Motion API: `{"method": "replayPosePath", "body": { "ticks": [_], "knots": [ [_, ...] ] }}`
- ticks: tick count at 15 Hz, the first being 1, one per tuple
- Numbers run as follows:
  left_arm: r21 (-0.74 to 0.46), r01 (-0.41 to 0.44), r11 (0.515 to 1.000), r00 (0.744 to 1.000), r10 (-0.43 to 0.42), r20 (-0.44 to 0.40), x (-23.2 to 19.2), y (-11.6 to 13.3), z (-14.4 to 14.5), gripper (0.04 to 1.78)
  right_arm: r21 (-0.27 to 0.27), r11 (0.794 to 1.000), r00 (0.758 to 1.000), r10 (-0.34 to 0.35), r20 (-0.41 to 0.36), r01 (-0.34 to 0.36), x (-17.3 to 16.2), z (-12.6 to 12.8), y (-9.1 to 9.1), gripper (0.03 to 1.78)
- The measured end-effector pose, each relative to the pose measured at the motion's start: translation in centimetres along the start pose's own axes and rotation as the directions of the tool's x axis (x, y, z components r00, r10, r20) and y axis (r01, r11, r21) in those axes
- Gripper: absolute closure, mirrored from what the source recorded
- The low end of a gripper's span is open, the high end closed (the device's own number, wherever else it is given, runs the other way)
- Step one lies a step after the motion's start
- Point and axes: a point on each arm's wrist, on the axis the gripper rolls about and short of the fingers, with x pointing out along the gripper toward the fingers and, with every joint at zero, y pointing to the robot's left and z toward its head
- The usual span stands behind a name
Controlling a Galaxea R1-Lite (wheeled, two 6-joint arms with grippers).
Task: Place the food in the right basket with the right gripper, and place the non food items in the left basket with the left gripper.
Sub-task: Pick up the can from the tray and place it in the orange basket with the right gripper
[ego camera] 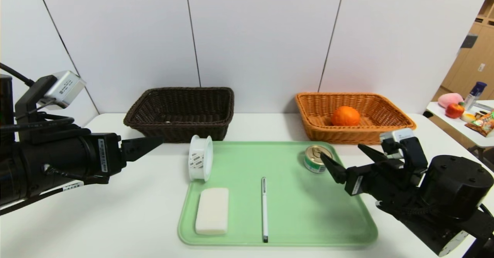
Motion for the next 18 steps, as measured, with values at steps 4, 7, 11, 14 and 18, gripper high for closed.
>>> {"method": "replayPosePath", "body": {
  "ticks": [4,7,11,14,18],
  "knots": [
    [0.0,0.001,1.0,1.0,-0.001,-0.002,0.0,0.0,-0.1,0.07,0.012,0.992,0.989,0.128,0.075,-0.129,-1.2,1.8,0.1,0.1],
    [0.0,0.001,1.0,1.0,-0.001,-0.001,0.0,0.0,0.0,0.07,0.011,0.984,0.982,0.175,0.076,-0.177,-2.1,1.9,-0.2,0.1],
    [-0.001,0.001,1.0,1.0,-0.001,0.0,0.0,0.0,0.0,0.07,0.004,0.987,0.986,0.163,-0.013,-0.163,-2.0,0.1,-0.4,0.1],
    [0.0,0.001,1.0,1.0,-0.001,0.0,0.0,0.0,0.0,0.07,0.002,0.987,0.984,0.159,-0.082,-0.16,-1.1,-1.4,-0.3,0.1],
    [-0.001,0.002,1.0,1.0,-0.002,-0.001,0.0,0.0,0.0,0.07,0.003,0.987,0.979,0.159,-0.126,-0.16,0.4,-2.6,-0.1,0.1]
  ]
}}
